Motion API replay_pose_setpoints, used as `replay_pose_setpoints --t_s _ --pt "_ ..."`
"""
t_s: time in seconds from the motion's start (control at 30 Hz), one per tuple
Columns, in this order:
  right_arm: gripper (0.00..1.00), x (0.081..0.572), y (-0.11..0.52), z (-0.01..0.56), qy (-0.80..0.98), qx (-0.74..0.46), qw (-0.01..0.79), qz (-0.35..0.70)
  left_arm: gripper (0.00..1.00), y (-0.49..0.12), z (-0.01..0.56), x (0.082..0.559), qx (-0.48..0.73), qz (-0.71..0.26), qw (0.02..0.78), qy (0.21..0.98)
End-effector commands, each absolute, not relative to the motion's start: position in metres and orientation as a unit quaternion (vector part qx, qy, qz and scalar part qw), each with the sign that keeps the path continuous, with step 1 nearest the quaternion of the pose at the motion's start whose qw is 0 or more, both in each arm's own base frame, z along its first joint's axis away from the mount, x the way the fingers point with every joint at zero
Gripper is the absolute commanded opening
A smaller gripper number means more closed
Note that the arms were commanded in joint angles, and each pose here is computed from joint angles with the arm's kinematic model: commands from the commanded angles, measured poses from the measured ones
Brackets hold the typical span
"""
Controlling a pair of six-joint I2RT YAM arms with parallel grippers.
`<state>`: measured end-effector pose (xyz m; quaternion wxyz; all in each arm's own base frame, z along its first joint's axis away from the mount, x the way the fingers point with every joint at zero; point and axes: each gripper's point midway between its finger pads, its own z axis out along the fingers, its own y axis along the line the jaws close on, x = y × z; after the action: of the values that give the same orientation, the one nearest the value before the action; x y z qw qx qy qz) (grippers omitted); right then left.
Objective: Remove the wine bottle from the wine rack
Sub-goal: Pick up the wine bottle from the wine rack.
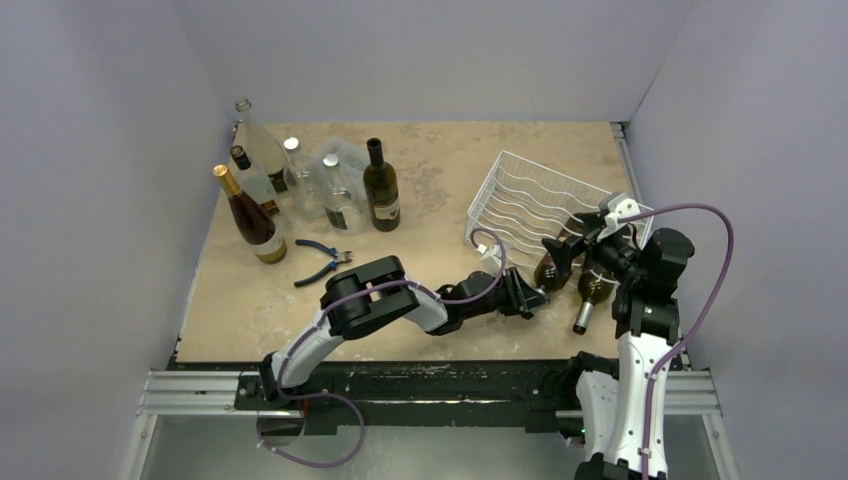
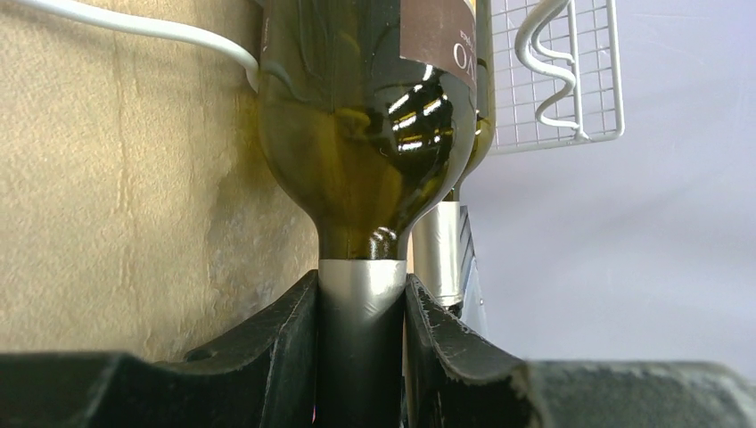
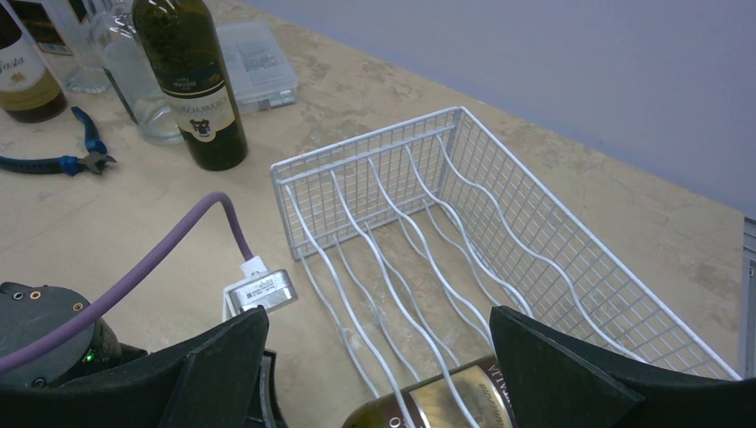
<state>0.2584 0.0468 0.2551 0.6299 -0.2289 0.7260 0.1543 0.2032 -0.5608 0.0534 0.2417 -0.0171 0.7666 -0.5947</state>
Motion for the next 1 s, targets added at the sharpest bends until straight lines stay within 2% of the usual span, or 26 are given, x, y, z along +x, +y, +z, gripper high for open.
replay_pose_setpoints --t_s 0.0,0.97 --pt "0.99 0.26 0.043 0.26 0.72 -0.231 0.64 0.137 0.0 -0.558 0.113 0.211 -0.015 -0.64 0.294 0.71" --pt "0.99 0.261 0.04 0.257 0.725 -0.229 0.637 0.129 0.0 -0.517 0.122 0.191 0.016 -0.65 0.33 0.684"
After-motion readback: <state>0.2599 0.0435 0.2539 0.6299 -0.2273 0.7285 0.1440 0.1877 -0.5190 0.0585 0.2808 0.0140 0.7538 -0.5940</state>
